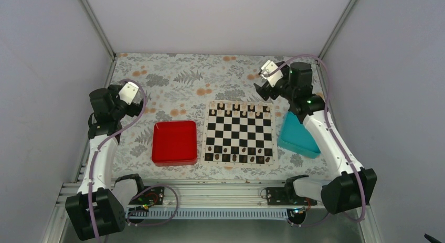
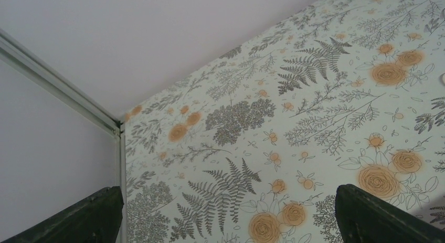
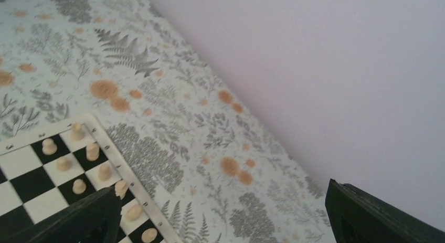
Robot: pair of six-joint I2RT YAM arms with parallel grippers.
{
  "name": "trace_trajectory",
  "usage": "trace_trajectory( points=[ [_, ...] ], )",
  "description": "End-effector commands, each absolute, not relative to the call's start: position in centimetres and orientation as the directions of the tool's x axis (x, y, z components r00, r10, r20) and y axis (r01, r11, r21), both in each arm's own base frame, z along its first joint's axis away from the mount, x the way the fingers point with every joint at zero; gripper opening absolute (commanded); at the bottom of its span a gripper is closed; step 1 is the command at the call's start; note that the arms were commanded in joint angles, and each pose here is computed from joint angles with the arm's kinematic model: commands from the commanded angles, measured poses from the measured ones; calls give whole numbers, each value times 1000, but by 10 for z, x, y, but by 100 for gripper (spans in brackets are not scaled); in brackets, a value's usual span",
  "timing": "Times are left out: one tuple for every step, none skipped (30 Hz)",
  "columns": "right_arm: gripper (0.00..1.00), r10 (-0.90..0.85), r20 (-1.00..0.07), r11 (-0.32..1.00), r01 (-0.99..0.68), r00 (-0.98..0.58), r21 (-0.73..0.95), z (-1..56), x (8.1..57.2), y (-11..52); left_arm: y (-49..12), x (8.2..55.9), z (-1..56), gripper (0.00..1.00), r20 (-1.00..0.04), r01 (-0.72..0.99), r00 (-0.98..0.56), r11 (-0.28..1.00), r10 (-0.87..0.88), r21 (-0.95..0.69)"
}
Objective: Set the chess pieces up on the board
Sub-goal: Reset both arms
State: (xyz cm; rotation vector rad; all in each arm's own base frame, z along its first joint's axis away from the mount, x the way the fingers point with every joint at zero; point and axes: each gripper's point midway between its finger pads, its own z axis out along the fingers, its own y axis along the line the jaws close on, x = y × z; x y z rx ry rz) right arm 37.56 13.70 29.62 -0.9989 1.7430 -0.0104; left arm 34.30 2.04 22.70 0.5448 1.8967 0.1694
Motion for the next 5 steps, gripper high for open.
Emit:
trace_trajectory(
  points=[
    [100,-572,-820,690,-552,-18,-469,322,376,137,17,343,233,100,-852,297,-274,882,446,366],
    [100,-574,-819,687,-555,-20,-468,320,377,137,17,342,234,100,-853,295,-270,882,447,368],
    [100,-580,-814,680,-564,-23,-469,318,377,138,17,341,234,100,-853,293,-268,882,447,370],
    [100,-584,-812,678,-565,-26,-470,317,377,138,17,341,234,100,-854,293,-266,881,447,370],
    [100,-582,-813,680,-562,-24,-470,317,377,137,16,341,233,100,-853,296,-269,881,447,368]
  ],
)
